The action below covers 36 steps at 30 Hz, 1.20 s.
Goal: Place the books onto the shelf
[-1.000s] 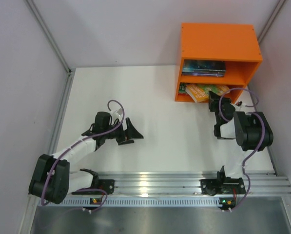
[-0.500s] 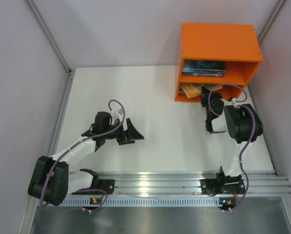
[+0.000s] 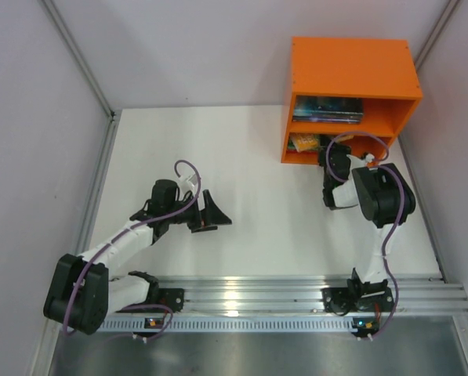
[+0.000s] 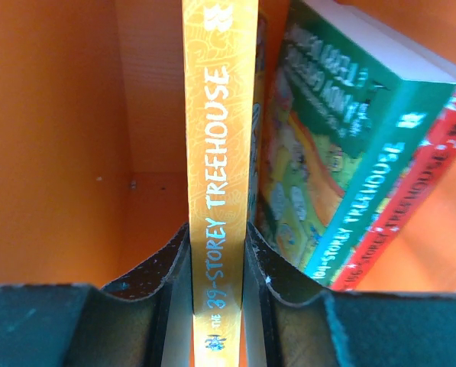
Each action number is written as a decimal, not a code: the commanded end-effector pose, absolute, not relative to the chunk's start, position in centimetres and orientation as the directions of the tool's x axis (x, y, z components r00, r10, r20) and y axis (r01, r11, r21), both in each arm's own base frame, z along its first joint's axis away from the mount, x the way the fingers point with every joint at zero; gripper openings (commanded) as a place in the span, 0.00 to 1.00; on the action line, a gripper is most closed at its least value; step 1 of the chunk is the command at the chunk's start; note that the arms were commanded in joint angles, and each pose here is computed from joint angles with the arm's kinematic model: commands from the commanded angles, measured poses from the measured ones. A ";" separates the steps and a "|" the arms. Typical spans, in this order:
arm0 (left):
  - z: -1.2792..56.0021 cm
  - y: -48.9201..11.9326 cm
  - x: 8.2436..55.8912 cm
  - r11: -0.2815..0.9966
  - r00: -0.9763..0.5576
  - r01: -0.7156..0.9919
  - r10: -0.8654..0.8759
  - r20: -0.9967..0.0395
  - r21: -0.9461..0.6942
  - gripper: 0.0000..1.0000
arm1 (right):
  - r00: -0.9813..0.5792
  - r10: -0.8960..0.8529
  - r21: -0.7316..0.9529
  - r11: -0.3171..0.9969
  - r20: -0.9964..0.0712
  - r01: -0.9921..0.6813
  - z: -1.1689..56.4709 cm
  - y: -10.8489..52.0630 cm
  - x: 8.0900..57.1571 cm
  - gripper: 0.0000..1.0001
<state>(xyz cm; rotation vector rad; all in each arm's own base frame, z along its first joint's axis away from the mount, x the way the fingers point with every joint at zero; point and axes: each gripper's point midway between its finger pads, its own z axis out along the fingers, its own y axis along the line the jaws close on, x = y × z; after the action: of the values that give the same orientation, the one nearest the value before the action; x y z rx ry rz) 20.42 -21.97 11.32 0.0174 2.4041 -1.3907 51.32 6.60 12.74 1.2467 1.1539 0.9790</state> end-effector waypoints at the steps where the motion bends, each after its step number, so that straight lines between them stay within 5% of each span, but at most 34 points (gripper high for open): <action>1: 12.9 -22.4 20.8 0.487 -0.915 0.262 -0.149 -0.374 -0.833 0.98 | 0.150 0.985 0.996 0.088 -0.085 -0.013 16.2 8.4 51.0 0.20; 11: 13.5 -22.5 20.9 0.487 -0.911 0.275 -0.143 -0.386 -0.829 0.98 | 0.071 0.991 0.990 0.108 -0.114 0.086 13.5 9.9 49.9 0.31; 16: 13.3 -22.4 20.9 0.492 -0.914 0.267 -0.144 -0.380 -0.828 0.98 | 0.012 0.992 0.988 0.125 -0.127 0.094 13.8 11.2 50.2 0.49; 36: 12.3 -21.9 20.6 0.530 -0.914 0.247 -0.150 -0.376 -0.811 0.98 | -0.100 0.978 0.929 0.208 -0.185 0.306 11.5 11.5 48.6 0.52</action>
<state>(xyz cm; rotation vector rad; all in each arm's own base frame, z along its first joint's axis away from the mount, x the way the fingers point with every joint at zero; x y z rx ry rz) 20.10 -21.79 11.29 0.0293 2.4214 -1.3659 47.96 11.52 8.28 1.2907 1.6171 0.9067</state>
